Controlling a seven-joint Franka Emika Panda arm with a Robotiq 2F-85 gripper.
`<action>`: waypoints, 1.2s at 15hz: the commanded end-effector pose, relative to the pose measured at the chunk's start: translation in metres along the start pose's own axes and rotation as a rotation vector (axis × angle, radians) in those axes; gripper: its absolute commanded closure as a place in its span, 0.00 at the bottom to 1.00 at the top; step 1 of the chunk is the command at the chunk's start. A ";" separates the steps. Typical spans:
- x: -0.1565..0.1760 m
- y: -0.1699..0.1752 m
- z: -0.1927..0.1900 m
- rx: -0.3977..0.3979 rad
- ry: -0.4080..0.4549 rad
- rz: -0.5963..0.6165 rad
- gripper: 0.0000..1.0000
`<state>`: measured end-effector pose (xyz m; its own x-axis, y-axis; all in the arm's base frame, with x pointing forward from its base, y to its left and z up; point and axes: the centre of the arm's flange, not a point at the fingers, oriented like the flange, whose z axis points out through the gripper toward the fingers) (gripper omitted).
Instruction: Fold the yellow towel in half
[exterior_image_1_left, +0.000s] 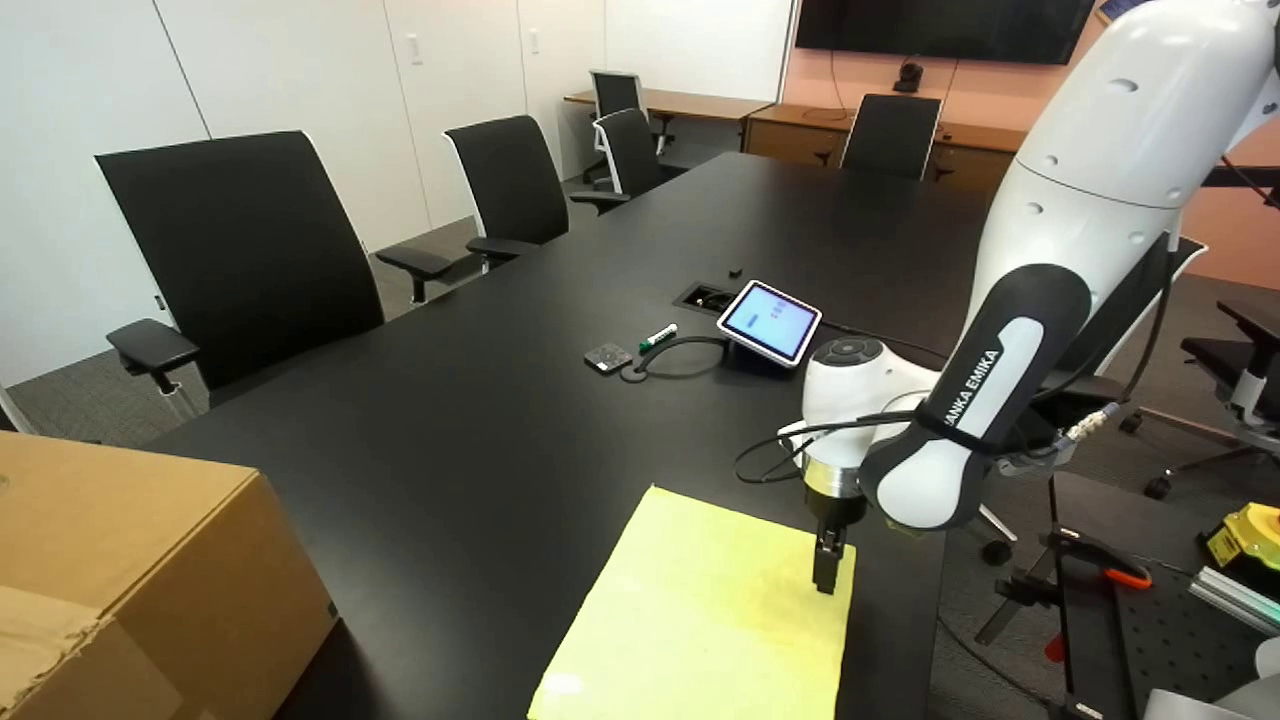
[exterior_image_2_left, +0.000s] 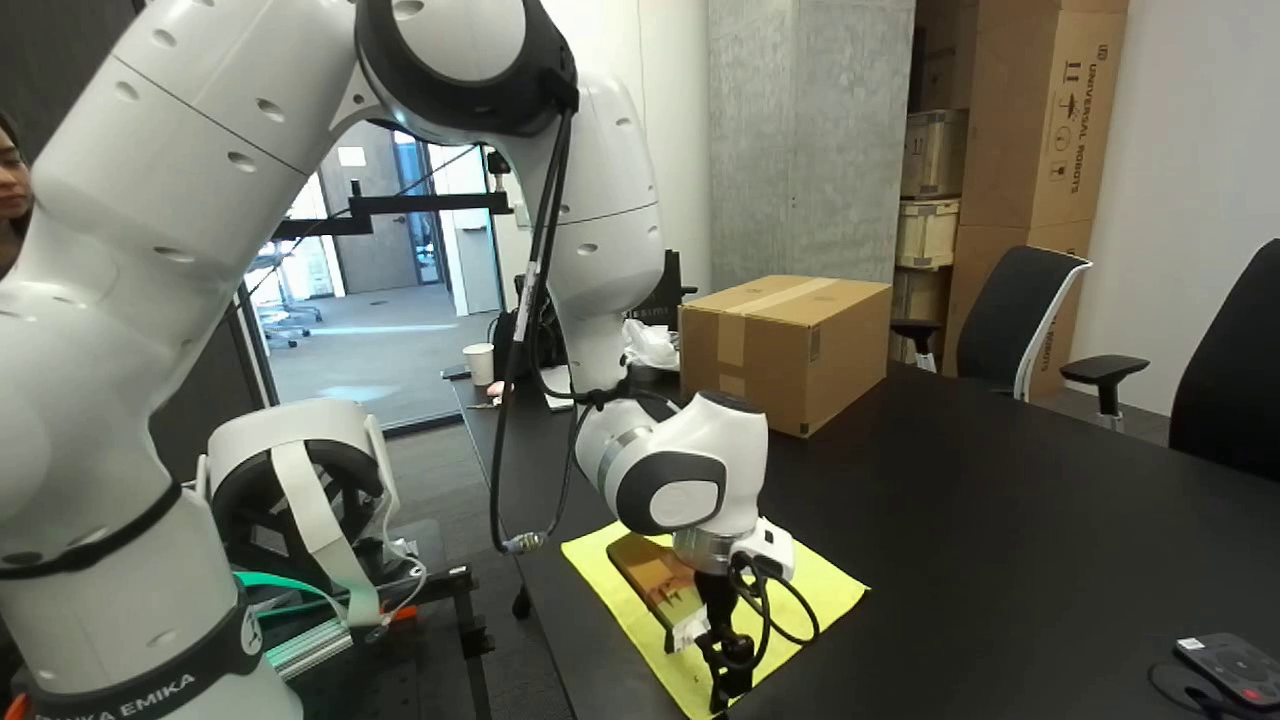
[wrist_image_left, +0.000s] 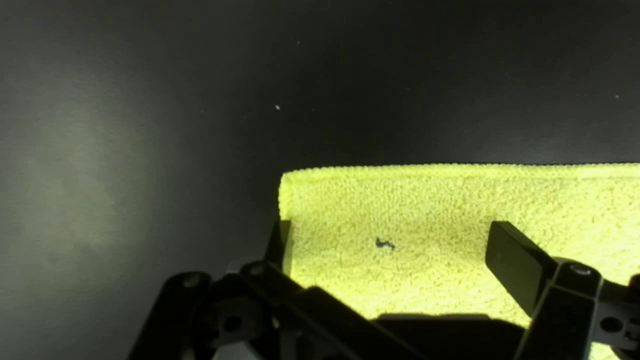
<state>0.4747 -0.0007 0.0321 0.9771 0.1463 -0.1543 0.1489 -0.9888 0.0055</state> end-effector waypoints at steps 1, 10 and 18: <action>0.010 0.010 0.008 0.024 -0.020 0.010 0.00; 0.016 0.005 0.006 0.044 -0.041 0.007 0.33; 0.022 -0.009 -0.014 0.048 -0.053 -0.027 0.90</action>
<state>0.4920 0.0071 0.0331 0.9698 0.1478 -0.1939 0.1438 -0.9890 -0.0348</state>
